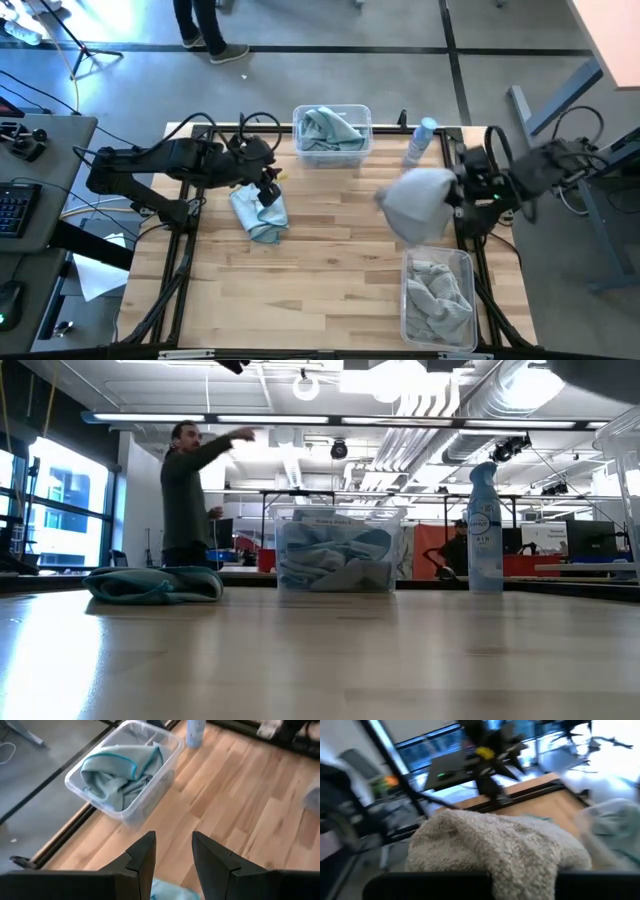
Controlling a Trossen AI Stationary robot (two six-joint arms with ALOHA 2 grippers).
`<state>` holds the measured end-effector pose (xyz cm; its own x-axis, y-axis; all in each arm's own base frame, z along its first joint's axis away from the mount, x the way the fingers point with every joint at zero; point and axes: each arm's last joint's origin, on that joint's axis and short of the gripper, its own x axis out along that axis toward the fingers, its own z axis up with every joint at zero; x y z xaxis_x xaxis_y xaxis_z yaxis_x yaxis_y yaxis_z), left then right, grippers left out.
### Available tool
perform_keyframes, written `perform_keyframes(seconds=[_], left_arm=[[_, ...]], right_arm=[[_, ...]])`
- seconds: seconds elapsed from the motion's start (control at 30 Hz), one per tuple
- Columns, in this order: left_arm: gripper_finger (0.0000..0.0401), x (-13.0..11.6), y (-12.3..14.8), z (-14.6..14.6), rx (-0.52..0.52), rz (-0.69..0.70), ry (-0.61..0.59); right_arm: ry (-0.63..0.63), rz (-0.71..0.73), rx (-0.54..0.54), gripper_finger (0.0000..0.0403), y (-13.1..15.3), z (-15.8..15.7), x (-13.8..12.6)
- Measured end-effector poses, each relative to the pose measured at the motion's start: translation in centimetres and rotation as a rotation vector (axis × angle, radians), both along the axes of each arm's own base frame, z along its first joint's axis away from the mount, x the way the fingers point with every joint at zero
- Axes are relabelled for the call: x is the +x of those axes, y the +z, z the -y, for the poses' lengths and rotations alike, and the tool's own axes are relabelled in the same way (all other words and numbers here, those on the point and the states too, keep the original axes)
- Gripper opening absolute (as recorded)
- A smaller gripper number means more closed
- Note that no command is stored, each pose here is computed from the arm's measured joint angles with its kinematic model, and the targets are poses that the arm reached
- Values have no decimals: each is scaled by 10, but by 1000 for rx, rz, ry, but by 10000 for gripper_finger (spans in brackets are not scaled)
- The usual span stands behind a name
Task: Sort microfiber towel by color & place in baskets
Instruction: Put the gray microfiber towel into the bottom transparent bin
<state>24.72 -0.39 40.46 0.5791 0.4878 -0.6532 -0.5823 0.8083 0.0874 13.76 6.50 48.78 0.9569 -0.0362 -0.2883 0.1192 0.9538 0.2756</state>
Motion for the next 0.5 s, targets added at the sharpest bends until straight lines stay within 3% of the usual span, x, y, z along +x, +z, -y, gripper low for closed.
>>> perform_keyframes(seconds=[0.23, 0.5], left_arm=[[117, 3, 2, 1, -31, 63, 29], [117, 3, 2, 2, -83, 105, 81]], right_arm=[[151, -6, 84, 0, 4, -23, -24], [219, -72, 154, 0, -5, -47, -46]])
